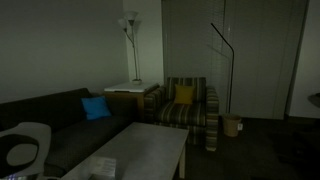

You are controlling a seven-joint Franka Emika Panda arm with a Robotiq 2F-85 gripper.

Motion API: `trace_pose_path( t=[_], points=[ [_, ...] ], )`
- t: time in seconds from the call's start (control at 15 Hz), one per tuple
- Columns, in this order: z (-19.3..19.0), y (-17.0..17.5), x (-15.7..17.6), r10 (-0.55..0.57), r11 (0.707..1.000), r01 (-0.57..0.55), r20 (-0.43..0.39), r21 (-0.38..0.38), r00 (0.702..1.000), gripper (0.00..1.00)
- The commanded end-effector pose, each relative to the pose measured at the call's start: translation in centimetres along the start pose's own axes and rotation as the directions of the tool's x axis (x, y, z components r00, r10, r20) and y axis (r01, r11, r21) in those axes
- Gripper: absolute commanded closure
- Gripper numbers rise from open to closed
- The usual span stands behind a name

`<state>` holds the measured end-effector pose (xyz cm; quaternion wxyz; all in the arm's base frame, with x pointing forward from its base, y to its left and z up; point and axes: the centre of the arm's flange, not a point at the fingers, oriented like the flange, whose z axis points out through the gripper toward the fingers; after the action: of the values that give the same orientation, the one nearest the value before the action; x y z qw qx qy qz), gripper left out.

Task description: Take the blue cup and place it on the white plate then take the spoon and put it in the blue cup then remove the spoon from the blue cup and place it on the table

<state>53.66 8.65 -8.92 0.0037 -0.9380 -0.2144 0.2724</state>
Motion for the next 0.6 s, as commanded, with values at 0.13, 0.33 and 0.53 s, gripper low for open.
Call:
trace_pose_path(
  t=[0.13,0.33,0.53],
  points=[
    [-1.3,0.8,1.7,-0.085,0.996,0.084,0.116,0.011,0.99,0.96],
    [-2.1,0.7,2.8,-0.108,0.994,0.108,0.193,0.011,0.975,0.96],
    [-2.1,0.5,3.9,-0.104,0.994,0.111,0.261,-0.012,0.96,0.96]
  ],
)
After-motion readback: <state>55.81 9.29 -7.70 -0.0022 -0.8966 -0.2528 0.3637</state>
